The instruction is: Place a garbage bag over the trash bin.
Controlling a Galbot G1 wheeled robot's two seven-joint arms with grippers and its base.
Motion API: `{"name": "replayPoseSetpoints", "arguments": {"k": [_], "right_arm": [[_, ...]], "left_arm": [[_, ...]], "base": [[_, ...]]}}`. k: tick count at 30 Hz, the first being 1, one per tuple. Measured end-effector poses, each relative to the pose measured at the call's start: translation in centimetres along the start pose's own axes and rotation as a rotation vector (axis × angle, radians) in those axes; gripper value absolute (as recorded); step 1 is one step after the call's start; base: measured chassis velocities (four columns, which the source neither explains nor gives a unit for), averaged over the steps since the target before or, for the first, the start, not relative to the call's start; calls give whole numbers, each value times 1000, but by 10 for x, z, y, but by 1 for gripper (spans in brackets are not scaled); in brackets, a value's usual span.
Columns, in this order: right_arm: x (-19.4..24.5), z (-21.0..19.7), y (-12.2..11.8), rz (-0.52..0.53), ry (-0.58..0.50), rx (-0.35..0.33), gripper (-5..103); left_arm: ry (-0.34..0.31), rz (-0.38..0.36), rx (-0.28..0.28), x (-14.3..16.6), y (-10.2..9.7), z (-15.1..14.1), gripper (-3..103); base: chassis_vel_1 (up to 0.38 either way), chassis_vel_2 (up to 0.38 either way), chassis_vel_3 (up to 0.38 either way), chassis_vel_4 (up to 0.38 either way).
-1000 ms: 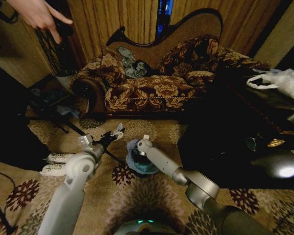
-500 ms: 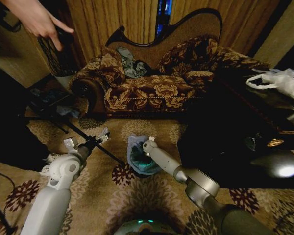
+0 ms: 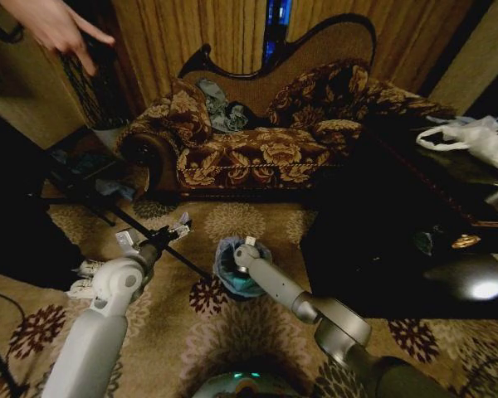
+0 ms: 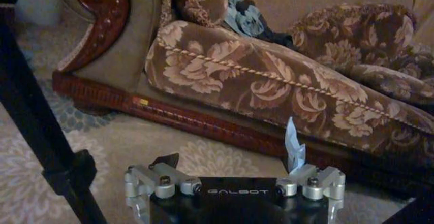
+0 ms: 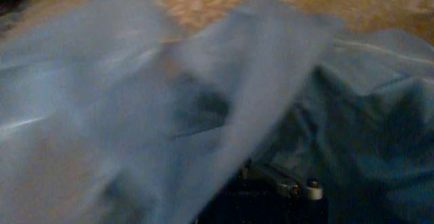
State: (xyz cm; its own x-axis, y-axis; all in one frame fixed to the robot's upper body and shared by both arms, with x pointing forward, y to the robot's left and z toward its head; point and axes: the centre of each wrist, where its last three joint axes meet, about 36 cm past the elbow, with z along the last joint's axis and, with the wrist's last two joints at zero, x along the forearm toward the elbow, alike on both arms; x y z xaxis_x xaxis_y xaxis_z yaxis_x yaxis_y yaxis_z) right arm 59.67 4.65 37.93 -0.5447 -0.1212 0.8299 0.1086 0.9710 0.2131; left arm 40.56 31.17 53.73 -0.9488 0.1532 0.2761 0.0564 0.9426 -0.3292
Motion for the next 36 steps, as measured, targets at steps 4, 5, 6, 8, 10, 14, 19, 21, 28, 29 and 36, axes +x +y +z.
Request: {"name": "replayPoseSetpoints", "arguments": {"k": [4, 5, 6, 8, 10, 14, 19, 21, 28, 29, 36], "right_arm": [[28, 2, 23, -53, -8, 28, 12], [34, 1, 26, -56, -16, 37, 17], [34, 1, 26, -56, -16, 37, 17], [50, 1, 28, -64, -41, 69, 23], [60, 4, 28, -73, -57, 96, 28], [84, 12, 20, -88, -108, 162, 49], [105, 12, 13, -90, -151, 190, 66], [109, 10, 11, -91, -160, 193, 71], [132, 3, -1, -102, -197, 197, 97], [140, 2, -6, -105, -207, 195, 99], [177, -1, -39, -119, -257, 187, 100]], "left_arm": [[2, 10, 8, -4, -1, 4, 100], [1, 12, 10, -4, -1, 4, 100], [1, 12, 10, -4, -1, 4, 100], [0, 20, 13, -6, -2, 6, 100], [-1, 26, 14, -6, -2, 6, 100], [10, 42, 13, -9, -1, 12, 100], [21, 56, 15, -18, -3, 24, 100], [20, 63, 12, -21, -3, 26, 100], [24, 87, -3, -27, -4, 28, 100], [22, 109, -20, -29, -4, 29, 100], [20, 202, -236, -27, -7, 25, 100]], "base": [[0, 0, 0, 0], [0, 0, 0, 0], [0, 0, 0, 0], [0, 0, 0, 0], [0, 0, 0, 0], [0, 0, 0, 0], [0, 0, 0, 0], [0, 0, 0, 0], [0, 0, 0, 0], [0, 0, 0, 0], [0, 0, 0, 0]]}}
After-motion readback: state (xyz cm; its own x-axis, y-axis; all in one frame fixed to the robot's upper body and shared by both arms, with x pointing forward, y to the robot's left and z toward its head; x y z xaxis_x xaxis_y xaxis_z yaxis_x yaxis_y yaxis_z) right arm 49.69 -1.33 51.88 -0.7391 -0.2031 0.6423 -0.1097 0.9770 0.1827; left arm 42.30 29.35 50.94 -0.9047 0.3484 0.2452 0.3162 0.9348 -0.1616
